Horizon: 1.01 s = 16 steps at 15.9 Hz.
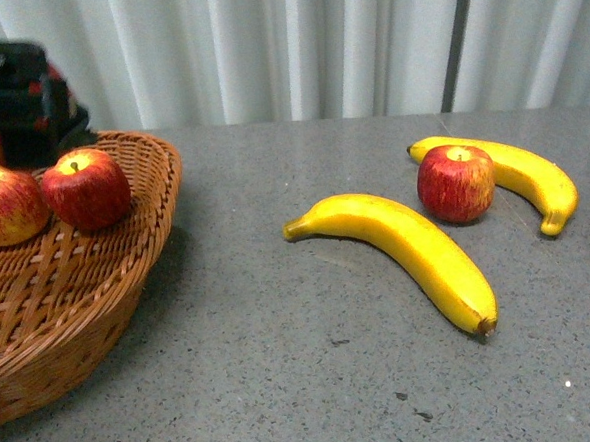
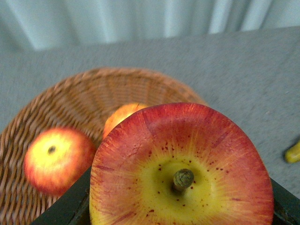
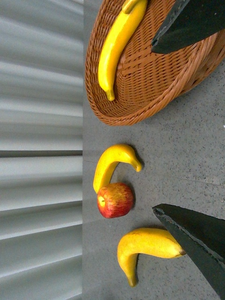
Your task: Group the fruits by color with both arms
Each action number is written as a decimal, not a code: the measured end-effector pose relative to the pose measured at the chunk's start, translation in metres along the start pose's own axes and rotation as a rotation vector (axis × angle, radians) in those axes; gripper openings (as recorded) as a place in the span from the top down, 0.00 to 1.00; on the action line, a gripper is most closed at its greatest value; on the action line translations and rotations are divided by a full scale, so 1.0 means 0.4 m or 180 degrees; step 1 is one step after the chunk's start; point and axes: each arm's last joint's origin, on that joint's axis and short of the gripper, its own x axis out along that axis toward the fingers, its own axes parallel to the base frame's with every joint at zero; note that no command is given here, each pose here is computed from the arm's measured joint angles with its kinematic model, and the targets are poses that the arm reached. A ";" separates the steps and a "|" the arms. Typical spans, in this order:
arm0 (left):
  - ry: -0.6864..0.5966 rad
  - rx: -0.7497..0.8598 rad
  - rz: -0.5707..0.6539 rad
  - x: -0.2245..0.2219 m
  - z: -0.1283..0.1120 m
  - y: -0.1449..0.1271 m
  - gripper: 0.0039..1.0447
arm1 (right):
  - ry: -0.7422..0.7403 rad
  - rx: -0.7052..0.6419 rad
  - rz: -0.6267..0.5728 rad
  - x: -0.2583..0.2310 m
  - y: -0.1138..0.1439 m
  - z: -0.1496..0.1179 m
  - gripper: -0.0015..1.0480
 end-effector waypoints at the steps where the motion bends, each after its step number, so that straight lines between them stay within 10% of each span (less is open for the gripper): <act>1: 0.0211 -0.0187 0.0172 -0.006 -0.064 0.022 0.35 | 0.0000 0.0000 0.0000 0.000 0.000 0.000 0.06; 7: 0.0346 -0.0610 0.0882 -0.047 -0.168 0.132 0.33 | 0.0000 -0.0001 0.0000 0.000 0.000 0.000 0.06; 9: 0.0306 -0.0584 0.0776 -0.053 -0.154 0.119 0.11 | 0.0000 0.0000 0.0000 0.000 0.000 0.000 0.06; 16: -0.0562 -0.0222 -0.0268 -0.031 0.137 -0.132 0.06 | 0.0000 0.0000 0.0000 0.000 0.000 0.000 0.06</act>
